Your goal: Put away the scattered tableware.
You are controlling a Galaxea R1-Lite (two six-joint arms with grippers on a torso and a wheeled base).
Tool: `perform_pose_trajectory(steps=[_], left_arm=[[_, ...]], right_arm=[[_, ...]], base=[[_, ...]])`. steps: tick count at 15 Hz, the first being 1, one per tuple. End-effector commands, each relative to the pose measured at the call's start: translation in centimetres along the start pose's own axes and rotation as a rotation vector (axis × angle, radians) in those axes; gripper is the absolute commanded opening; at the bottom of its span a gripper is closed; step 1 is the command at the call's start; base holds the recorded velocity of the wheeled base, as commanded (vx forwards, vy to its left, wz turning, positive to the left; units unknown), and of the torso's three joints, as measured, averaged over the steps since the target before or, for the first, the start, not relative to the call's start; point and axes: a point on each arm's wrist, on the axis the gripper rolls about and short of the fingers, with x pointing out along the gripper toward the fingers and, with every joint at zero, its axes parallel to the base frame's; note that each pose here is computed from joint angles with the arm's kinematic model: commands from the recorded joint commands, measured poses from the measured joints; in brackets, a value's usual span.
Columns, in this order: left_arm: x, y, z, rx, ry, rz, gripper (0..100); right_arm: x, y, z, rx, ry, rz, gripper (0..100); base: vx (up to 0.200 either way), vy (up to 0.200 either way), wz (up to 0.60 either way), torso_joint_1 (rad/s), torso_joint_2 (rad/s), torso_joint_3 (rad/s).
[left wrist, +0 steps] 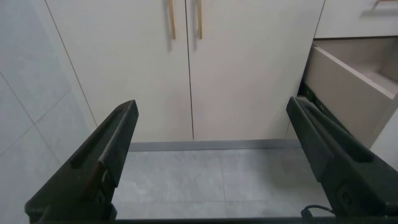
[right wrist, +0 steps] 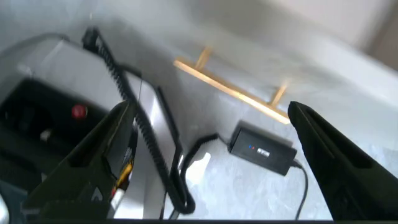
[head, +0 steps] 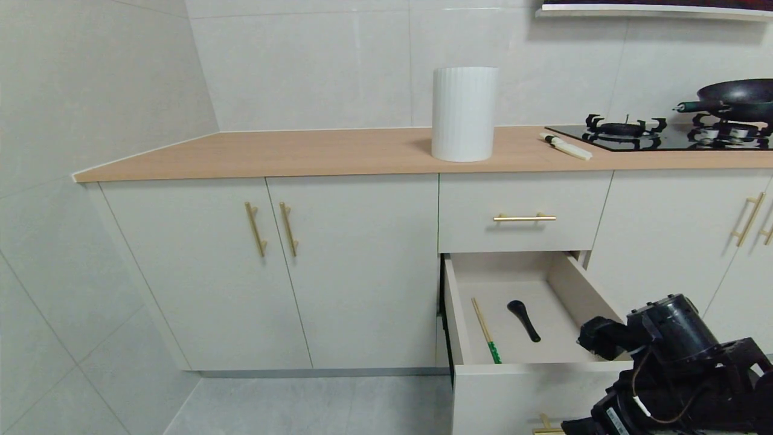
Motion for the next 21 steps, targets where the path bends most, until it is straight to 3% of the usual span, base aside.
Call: perform_pose_trajectory(steps=[1,9,14,21], left_arm=[[0.0,0.0,0.0,0.000,0.000,0.000,100],[0.0,0.0,0.0,0.000,0.000,0.000,100],[0.0,0.0,0.0,0.000,-0.002,0.000,100],[0.0,0.0,0.0,0.000,0.000,0.000,100]], right_arm=[[1.7,0.3,-0.3,-0.006,0.064,0.002,100],[3.5,-1.1,1.9,0.168,0.047,-0.091,100],[3.9,-1.7,3.9,0.303,-0.017,-0.102,100],[7.1,-2.8,6.3,0.328,-0.029,-0.189,100]], base=[[0.000,0.000,0.00,0.000,0.00,0.000],[0.000,0.000,0.00,0.000,0.00,0.000],[0.000,0.000,0.00,0.000,0.00,0.000],[0.000,0.000,0.00,0.000,0.00,0.000]])
